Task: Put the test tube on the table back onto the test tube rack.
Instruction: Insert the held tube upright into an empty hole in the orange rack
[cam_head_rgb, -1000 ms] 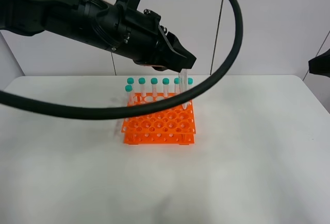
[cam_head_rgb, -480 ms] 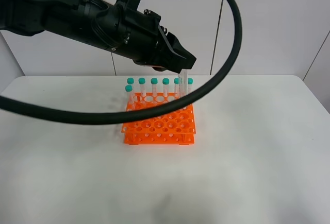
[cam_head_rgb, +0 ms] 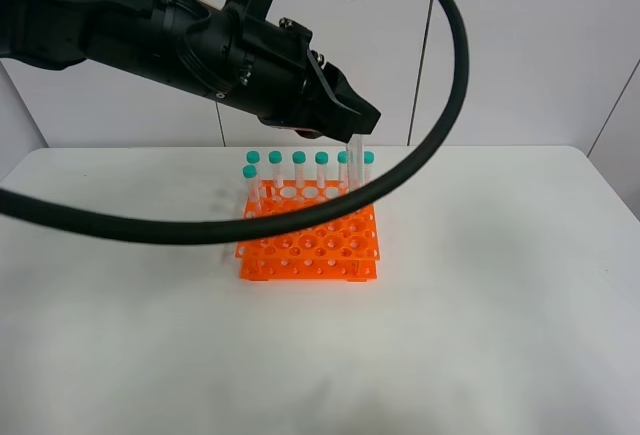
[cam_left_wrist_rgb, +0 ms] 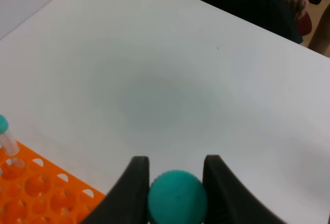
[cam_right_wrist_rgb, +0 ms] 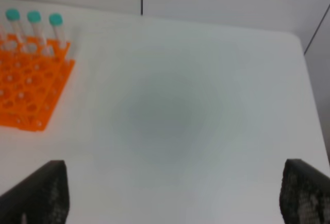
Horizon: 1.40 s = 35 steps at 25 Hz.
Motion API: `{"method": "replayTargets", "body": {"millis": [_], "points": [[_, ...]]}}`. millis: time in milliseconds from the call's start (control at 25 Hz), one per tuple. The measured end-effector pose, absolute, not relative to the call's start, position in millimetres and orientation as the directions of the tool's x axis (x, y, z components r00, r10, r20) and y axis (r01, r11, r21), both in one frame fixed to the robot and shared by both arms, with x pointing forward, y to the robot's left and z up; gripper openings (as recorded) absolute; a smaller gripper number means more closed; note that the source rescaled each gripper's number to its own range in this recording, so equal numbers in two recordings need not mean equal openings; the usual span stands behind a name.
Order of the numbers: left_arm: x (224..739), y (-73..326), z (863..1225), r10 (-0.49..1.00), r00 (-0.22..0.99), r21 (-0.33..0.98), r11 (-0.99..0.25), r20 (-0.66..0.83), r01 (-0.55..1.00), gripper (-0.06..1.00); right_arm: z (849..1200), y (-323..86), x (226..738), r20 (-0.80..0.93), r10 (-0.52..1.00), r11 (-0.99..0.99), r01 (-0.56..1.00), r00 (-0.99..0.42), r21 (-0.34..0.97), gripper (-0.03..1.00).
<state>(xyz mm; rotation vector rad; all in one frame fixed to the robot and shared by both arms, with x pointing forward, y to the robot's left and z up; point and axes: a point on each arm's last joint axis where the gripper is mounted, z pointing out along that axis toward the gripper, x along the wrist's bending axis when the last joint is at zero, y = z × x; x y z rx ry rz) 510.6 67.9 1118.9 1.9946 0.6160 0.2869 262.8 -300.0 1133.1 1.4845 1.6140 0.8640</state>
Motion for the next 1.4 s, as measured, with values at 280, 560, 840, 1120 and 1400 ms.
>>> {"method": "replayTargets", "body": {"millis": [280,560,840,1120,1400], "points": [[510.6,67.9,1118.9,0.534,0.844,0.874,-0.384,-0.053,0.298,0.0,1097.4,-300.0,249.2,-0.043,0.999,0.04,0.497,-0.006,0.867,0.86],[510.6,67.9,1118.9,0.533,0.844,0.874,-0.385,-0.052,0.297,0.0,1084.2,-299.9,233.0,-0.023,1.0,0.018,0.41,0.007,0.912,0.86],[510.6,67.9,1118.9,0.533,0.844,0.874,-0.385,-0.052,0.297,0.0,1065.0,-299.9,232.2,-0.006,1.0,-0.001,0.41,0.015,0.912,0.86],[510.6,67.9,1118.9,0.533,0.845,0.874,-0.385,-0.051,0.296,0.0,1058.3,-299.9,232.4,-0.006,1.0,-0.001,0.415,0.015,0.91,0.86],[510.6,67.9,1118.9,0.532,0.845,0.874,-0.386,-0.051,0.295,0.0,1053.9,-299.7,234.4,-0.004,1.0,-0.002,0.429,0.014,0.904,0.86]]}}
